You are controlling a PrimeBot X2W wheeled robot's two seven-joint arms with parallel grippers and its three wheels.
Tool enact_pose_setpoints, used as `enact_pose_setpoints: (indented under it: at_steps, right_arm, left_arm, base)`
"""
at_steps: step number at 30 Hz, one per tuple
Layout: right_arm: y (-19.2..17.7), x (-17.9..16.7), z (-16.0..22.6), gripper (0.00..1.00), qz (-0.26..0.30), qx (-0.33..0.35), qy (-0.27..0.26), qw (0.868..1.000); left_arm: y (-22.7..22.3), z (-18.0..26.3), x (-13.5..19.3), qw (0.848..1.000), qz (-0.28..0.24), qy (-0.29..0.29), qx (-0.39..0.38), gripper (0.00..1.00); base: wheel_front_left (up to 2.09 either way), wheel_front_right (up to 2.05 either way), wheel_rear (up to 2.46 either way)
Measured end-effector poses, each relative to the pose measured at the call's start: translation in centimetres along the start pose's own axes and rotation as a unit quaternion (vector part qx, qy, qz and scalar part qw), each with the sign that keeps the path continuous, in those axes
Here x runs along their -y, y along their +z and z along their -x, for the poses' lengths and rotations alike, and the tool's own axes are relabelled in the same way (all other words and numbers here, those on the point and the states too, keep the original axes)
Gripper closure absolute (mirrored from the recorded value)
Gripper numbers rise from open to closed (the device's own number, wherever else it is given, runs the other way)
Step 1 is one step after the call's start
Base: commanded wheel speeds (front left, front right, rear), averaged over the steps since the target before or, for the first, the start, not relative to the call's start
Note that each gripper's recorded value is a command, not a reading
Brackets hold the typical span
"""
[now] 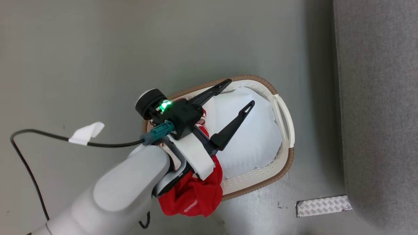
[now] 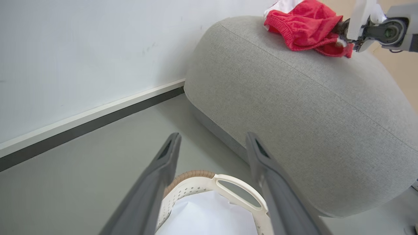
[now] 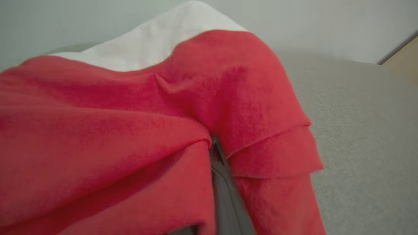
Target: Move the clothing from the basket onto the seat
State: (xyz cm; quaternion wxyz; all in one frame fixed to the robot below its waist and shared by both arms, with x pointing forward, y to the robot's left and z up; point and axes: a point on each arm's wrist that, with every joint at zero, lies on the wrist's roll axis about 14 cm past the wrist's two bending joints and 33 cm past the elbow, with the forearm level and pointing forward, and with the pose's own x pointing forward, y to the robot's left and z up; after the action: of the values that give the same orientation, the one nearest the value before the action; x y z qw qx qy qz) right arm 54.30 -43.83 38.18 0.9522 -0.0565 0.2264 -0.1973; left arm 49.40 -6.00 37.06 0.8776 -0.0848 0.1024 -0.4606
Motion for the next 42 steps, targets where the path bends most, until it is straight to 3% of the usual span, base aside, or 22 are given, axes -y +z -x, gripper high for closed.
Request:
enact_pose_setpoints:
  at_steps: [1, 2, 3, 9, 17, 22, 26, 34, 42]
  right_arm:
    - [-0.4, 0.0, 0.1, 0.82, 0.001, -0.016, 0.0, 1.0]
    - [-0.7, 0.0, 0.2, 0.52, 0.002, -0.027, 0.002, 1.0]
    - [-0.7, -0.1, 0.4, 0.0, 0.002, -0.032, 0.003, 0.999]
    - [0.1, 0.0, 2.1, 0.0, 0.011, -0.05, 0.016, 0.999]
    - [0.4, 1.5, 7.3, 0.0, 0.017, -0.089, 0.031, 0.995]
    - [6.1, 2.1, 10.9, 0.0, 0.021, 0.002, 0.056, 0.998]
    - [9.5, 1.4, 14.5, 0.0, 0.02, 0.076, 0.088, 0.993]
    - [16.2, -1.7, 22.3, 0.0, -0.032, 0.246, 0.166, 0.954]
    - [14.0, -8.5, 26.6, 0.0, -0.14, 0.292, 0.248, 0.913]
  left_arm:
    - [0.1, 0.0, 0.0, 1.0, 0.0, 0.001, 0.0, 0.0]
    - [0.3, 0.0, 0.1, 1.0, -0.001, 0.002, 0.003, 0.0]
    - [0.6, 0.0, 0.2, 1.0, -0.001, 0.003, 0.005, 0.0]
    - [2.1, 0.3, 1.4, 1.0, -0.003, 0.003, 0.014, 0.0]
    - [4.9, 2.0, 3.5, 0.999, -0.006, 0.023, 0.025, 0.0]
    - [8.0, 3.4, 4.7, 0.998, -0.012, 0.046, 0.052, 0.0]
    - [11.8, 4.8, 5.2, 0.993, -0.027, 0.069, 0.094, 0.0]
    - [17.4, 10.4, 4.2, 0.972, -0.05, 0.156, 0.166, 0.0]
    - [17.6, 17.8, 0.9, 0.941, -0.033, 0.276, 0.193, 0.0]
  base:
    - [0.0, 0.0, 0.0]
    - [0.0, 0.0, 0.0]
    - [0.0, 0.0, 0.0]
    - [0.0, 0.0, 0.0]
    - [0.0, 0.0, 0.0]
    - [0.0, 0.0, 0.0]
    - [0.0, 0.0, 0.0]
    - [0.0, 0.0, 0.0]
    - [0.0, 0.0, 0.0]
